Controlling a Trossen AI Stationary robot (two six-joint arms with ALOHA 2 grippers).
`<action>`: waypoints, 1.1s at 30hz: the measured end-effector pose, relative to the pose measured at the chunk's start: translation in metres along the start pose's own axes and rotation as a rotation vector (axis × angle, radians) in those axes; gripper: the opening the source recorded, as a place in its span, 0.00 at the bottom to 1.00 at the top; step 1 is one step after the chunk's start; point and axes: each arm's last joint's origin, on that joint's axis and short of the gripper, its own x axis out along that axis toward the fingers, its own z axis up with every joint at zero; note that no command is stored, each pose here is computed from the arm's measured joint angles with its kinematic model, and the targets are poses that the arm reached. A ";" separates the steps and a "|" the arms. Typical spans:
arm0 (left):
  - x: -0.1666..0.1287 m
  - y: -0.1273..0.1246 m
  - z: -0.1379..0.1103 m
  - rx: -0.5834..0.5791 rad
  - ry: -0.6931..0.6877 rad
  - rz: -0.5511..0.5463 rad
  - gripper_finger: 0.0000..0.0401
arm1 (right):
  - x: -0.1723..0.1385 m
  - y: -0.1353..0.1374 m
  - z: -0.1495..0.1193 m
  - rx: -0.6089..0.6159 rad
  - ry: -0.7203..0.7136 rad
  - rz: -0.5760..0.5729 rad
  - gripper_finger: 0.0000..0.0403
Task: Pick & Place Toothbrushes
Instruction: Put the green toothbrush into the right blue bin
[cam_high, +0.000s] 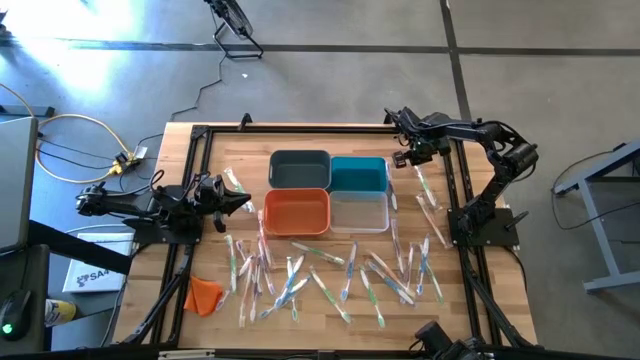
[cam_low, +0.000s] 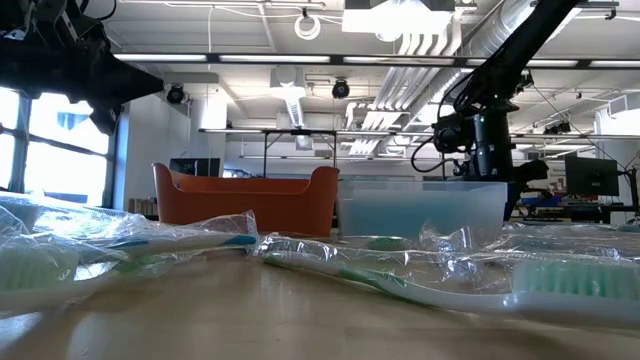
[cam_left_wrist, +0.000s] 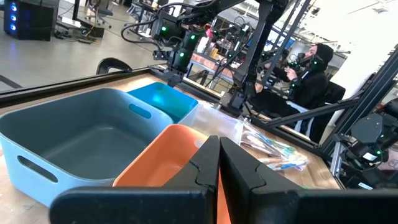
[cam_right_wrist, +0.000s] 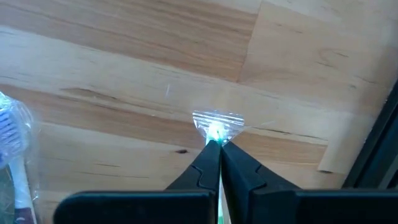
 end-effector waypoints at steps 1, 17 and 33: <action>0.000 0.000 0.000 0.000 0.000 0.000 0.02 | 0.000 0.000 0.000 -0.003 0.002 0.000 0.01; 0.000 0.000 0.000 0.000 0.000 0.000 0.02 | -0.001 0.000 -0.002 -0.031 0.017 0.004 0.01; 0.000 0.000 0.000 0.000 0.000 0.000 0.02 | -0.032 -0.005 -0.007 -0.044 -0.089 0.092 0.01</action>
